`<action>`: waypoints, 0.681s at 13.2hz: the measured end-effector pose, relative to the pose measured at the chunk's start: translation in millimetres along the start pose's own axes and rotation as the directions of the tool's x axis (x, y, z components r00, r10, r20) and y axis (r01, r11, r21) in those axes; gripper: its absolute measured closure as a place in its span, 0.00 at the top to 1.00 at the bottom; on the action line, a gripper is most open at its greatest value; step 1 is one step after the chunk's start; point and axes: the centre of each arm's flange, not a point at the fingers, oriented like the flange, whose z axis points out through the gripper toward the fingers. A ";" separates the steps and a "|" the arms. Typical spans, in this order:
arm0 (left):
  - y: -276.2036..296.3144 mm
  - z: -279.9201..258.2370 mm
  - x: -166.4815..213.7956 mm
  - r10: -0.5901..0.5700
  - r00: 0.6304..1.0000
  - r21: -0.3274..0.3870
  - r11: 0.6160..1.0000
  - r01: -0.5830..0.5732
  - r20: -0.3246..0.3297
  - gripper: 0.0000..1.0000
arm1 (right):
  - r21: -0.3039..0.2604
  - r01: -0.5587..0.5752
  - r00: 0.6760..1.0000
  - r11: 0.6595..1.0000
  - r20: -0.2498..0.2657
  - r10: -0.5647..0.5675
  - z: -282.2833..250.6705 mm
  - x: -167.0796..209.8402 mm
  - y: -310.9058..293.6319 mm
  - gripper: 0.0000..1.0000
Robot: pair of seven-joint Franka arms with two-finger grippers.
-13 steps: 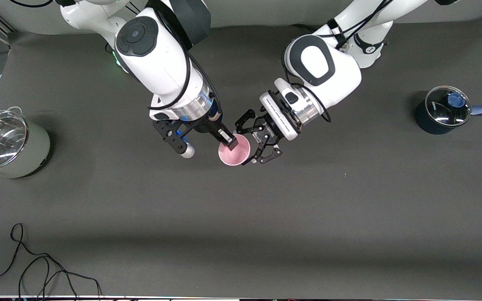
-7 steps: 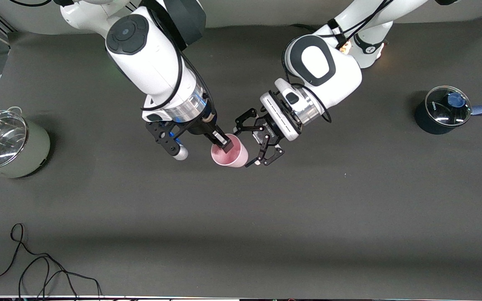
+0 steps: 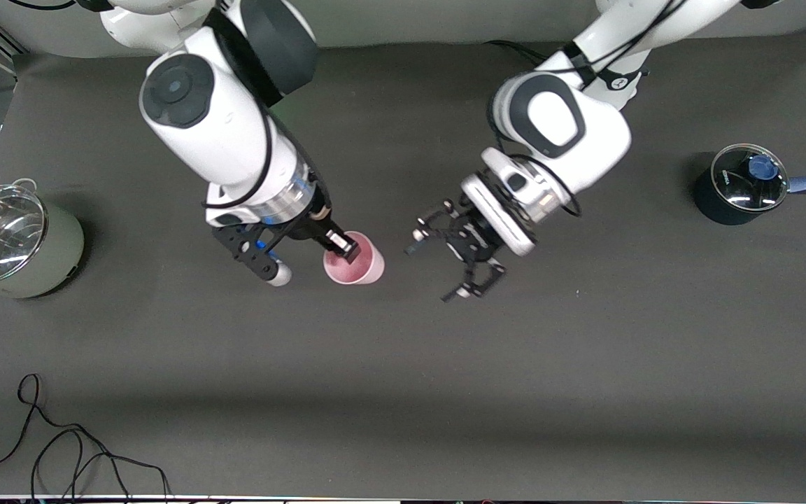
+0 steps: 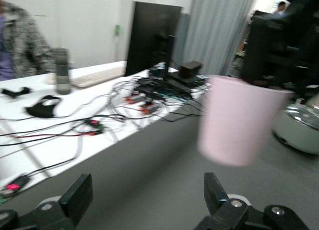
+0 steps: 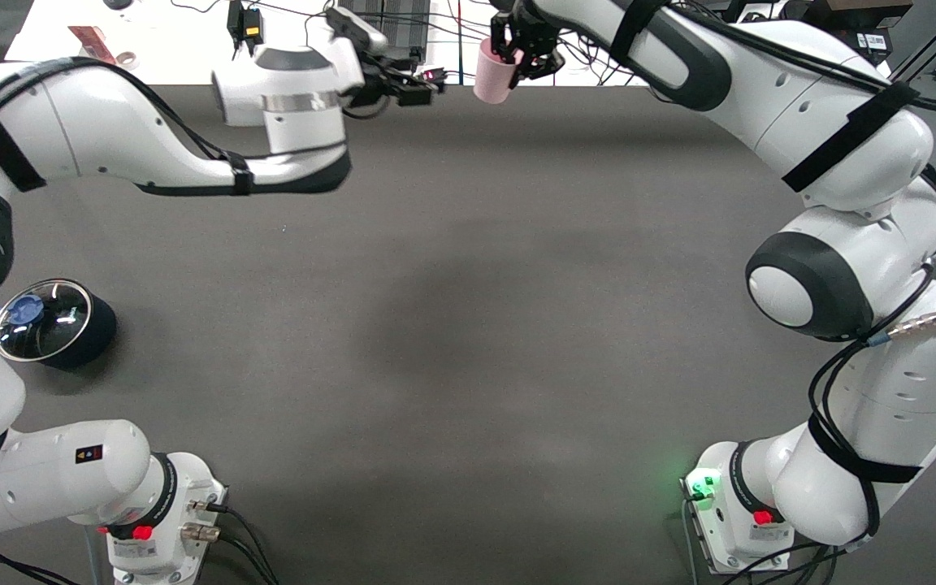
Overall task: Transfer pink cup from left to right arm
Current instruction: 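Carry the cup with the right gripper while the left gripper withdraws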
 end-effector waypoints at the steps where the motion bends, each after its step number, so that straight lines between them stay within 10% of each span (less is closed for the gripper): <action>1: -25.8 -9.0 -1.7 -0.018 1.000 0.006 1.000 0.018 -0.015 1.00 | -0.020 0.052 0.999 0.998 0.007 -0.052 -2.6 14.1 9.4 0.10; 9: -201.8 -140.8 -75.4 -0.036 0.993 -0.194 0.981 0.014 -0.112 1.00 | -0.098 0.461 0.877 0.882 0.200 -0.436 -25.6 186.4 194.2 0.10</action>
